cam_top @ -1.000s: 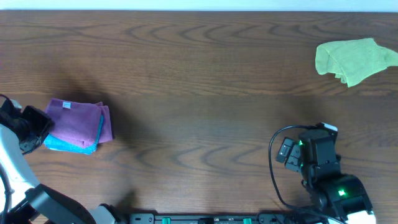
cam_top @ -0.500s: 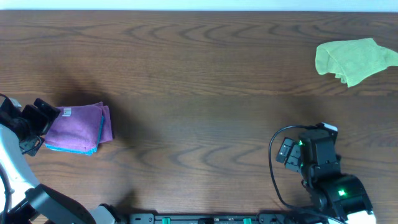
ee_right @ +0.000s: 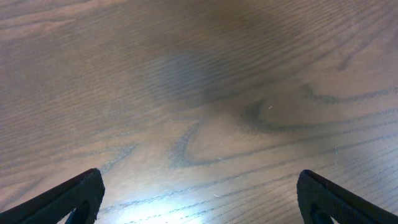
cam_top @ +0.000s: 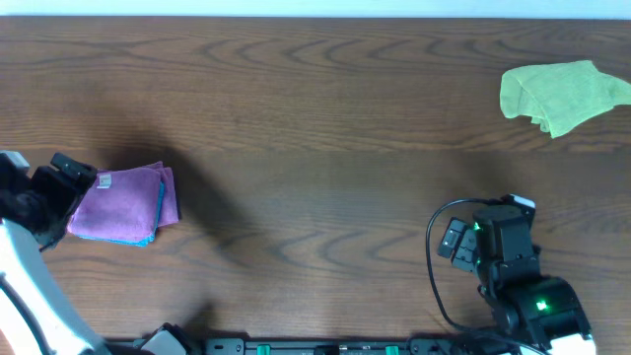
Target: Fold the cloth
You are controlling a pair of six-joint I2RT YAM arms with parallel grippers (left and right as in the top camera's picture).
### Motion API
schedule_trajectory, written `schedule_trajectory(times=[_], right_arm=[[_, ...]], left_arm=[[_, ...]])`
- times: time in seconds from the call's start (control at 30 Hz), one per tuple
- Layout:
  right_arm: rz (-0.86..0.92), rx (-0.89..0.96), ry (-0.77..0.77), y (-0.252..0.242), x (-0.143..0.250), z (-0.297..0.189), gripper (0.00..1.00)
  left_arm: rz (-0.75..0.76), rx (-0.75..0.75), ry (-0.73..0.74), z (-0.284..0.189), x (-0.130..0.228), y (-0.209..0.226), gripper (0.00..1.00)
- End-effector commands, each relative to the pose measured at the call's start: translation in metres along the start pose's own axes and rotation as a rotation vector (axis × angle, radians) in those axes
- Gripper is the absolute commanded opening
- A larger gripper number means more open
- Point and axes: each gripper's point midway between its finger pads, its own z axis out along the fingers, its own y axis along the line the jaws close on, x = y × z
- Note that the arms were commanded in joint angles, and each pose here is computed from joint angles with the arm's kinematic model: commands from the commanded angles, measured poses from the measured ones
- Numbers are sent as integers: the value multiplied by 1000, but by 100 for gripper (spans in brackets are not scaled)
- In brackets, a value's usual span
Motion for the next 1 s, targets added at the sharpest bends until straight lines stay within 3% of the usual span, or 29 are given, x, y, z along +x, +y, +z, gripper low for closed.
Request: schedule_trajectory(times=[0.0, 0.33, 0.57, 0.63, 0.7, 0.83, 0.97], right_arm=[[21, 20, -8, -5, 0, 1, 99], [21, 20, -8, -5, 0, 1, 99], [21, 20, -8, -5, 0, 1, 99], [21, 20, -8, -5, 0, 1, 99], [21, 20, -8, -5, 0, 1, 99], [21, 20, -8, -5, 0, 1, 99], [21, 20, -8, -5, 0, 1, 99]], left_arm=[[31, 22, -37, -17, -2, -10, 95], [89, 244, 55, -26, 24, -51, 95], [-113, 344, 215, -31, 54, -75, 95], [-185, 327, 248, -31, 60, -74, 95], [-205, 314, 274, -32, 66, -72, 88], [-225, 324, 308, -35, 73, -74, 84], [-177, 326, 298, -34, 73, -73, 88]])
